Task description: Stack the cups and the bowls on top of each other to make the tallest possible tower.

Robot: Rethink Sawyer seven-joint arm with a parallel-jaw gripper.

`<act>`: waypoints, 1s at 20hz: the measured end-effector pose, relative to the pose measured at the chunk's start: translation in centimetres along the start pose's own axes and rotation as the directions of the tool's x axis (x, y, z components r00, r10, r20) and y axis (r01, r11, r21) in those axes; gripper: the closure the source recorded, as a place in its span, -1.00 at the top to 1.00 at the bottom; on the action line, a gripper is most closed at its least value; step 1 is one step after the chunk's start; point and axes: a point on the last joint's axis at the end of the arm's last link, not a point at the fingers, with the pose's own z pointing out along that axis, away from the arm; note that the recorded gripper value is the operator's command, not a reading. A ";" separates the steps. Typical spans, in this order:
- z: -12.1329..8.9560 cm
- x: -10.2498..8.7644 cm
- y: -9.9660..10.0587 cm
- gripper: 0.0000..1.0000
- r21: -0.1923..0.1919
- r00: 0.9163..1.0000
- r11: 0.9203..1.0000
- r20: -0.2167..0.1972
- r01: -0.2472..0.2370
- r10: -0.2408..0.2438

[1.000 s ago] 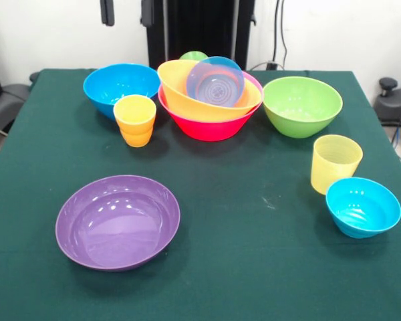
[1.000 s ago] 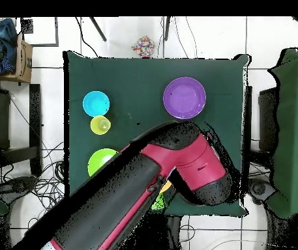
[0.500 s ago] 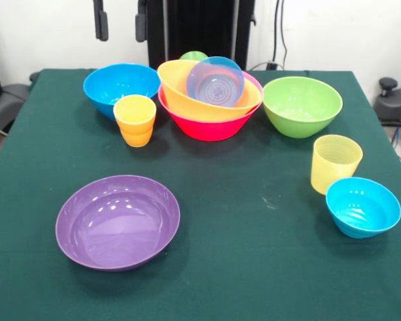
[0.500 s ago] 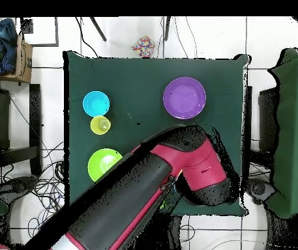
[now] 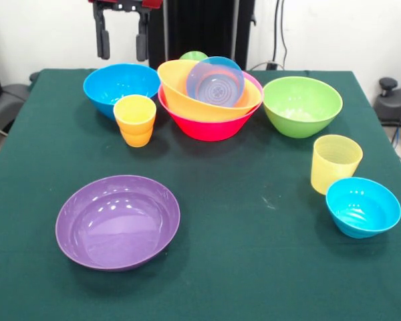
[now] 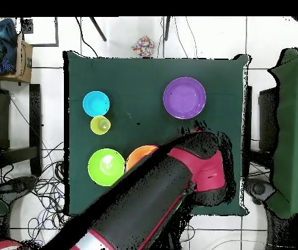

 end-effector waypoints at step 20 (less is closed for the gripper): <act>2.7 3.1 1.5 1.00 0.057 0.991 0.991 0.037 0.124 -0.126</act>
